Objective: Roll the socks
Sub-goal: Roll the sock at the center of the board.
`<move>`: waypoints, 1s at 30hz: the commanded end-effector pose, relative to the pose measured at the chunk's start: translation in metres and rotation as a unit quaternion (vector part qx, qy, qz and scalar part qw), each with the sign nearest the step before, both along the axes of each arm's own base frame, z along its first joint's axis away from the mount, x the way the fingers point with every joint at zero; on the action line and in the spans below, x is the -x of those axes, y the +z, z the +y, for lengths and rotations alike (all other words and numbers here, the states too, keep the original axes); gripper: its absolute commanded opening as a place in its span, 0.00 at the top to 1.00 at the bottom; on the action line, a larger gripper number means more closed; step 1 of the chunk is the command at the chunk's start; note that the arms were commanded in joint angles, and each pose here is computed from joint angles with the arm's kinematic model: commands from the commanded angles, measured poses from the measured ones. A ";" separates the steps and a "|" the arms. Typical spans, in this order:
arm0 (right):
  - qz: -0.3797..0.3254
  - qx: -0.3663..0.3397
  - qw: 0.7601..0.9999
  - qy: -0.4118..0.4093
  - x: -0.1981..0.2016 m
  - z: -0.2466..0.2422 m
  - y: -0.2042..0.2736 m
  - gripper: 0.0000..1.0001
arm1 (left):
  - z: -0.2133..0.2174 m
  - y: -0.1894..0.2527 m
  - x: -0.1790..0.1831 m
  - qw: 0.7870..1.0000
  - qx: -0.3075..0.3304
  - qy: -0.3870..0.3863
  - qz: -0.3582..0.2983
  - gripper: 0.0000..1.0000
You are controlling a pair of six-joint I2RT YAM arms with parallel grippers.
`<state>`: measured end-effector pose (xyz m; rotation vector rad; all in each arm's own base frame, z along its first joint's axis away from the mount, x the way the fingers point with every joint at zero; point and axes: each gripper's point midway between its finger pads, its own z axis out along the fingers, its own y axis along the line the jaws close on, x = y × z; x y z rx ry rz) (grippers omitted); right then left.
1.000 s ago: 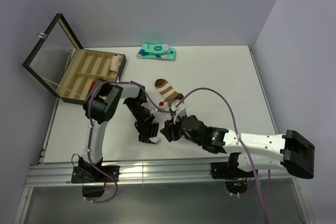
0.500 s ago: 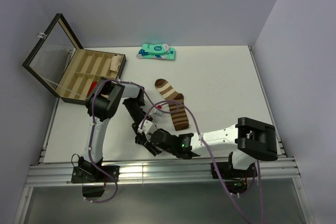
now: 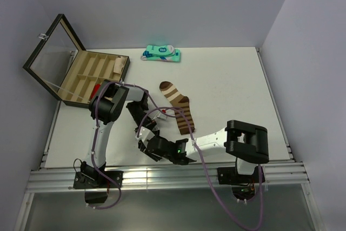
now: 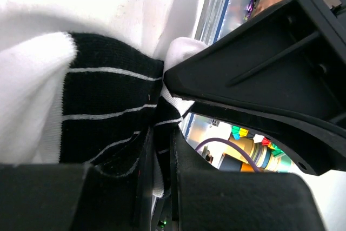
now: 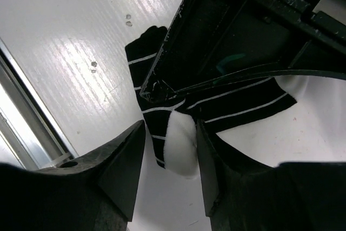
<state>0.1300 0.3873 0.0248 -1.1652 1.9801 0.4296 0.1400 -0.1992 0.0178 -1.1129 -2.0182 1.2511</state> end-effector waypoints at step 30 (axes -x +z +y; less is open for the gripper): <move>0.101 -0.040 0.994 -0.033 -0.014 -0.022 -0.003 0.96 | 0.014 0.082 -0.131 0.934 0.190 0.272 -0.128 0.55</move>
